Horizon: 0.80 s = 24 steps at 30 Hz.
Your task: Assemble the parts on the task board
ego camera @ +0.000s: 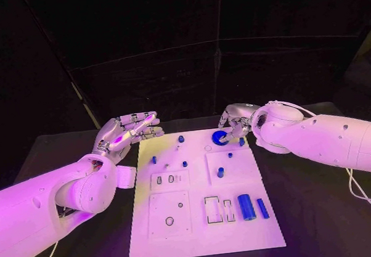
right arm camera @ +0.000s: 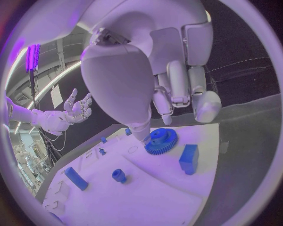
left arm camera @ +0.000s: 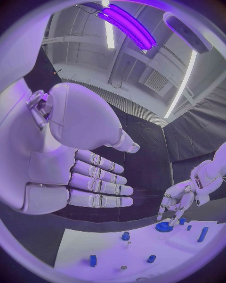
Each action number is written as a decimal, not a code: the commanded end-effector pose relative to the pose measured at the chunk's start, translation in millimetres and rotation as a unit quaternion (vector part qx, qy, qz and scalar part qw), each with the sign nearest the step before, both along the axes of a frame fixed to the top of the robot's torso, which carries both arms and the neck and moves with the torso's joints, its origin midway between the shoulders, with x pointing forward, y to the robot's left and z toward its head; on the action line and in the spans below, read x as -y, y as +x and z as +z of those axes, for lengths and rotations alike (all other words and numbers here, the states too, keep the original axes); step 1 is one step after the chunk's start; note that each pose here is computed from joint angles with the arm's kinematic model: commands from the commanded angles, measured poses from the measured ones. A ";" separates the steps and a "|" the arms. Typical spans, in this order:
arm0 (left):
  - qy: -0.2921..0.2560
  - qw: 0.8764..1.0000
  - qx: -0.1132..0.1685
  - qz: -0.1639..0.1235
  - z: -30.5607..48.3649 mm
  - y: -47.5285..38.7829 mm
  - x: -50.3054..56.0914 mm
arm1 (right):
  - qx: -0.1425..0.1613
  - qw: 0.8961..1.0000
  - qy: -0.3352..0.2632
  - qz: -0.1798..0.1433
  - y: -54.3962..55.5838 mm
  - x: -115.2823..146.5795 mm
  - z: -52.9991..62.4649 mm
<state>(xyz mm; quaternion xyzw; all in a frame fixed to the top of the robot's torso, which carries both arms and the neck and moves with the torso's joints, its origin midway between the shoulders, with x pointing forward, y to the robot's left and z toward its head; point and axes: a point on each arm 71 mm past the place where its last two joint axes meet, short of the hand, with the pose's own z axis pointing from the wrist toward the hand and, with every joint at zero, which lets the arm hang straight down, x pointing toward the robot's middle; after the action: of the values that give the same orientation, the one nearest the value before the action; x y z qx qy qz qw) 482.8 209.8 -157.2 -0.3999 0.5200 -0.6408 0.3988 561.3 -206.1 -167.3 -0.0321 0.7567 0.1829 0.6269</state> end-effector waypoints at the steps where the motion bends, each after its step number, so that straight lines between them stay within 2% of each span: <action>1: -0.002 1.000 0.005 -0.005 1.5 0.5 0.6 | -0.013 1.000 -0.014 0.015 -0.6 -2.4 -3.1; 16: 0.000 1.000 0.005 -0.001 1.0 1.9 -1.5 | -0.022 0.999 -0.019 0.013 0.6 -0.8 -7.5; 21: 0.000 1.000 0.005 -0.001 0.9 2.2 -1.6 | -0.013 1.000 -0.014 0.010 1.6 -0.6 -6.5; 24: 0.000 1.000 0.004 -0.001 0.7 2.3 -1.5 | 0.003 1.000 -0.005 0.004 1.9 -1.0 -4.6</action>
<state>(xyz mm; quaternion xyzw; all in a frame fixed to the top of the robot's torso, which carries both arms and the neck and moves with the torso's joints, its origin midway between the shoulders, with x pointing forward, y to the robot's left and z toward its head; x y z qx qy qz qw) 485.2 212.9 -158.0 -0.4016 0.5192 -0.6378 0.4029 563.6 -204.6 -170.5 -0.0410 0.7620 0.1826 0.6199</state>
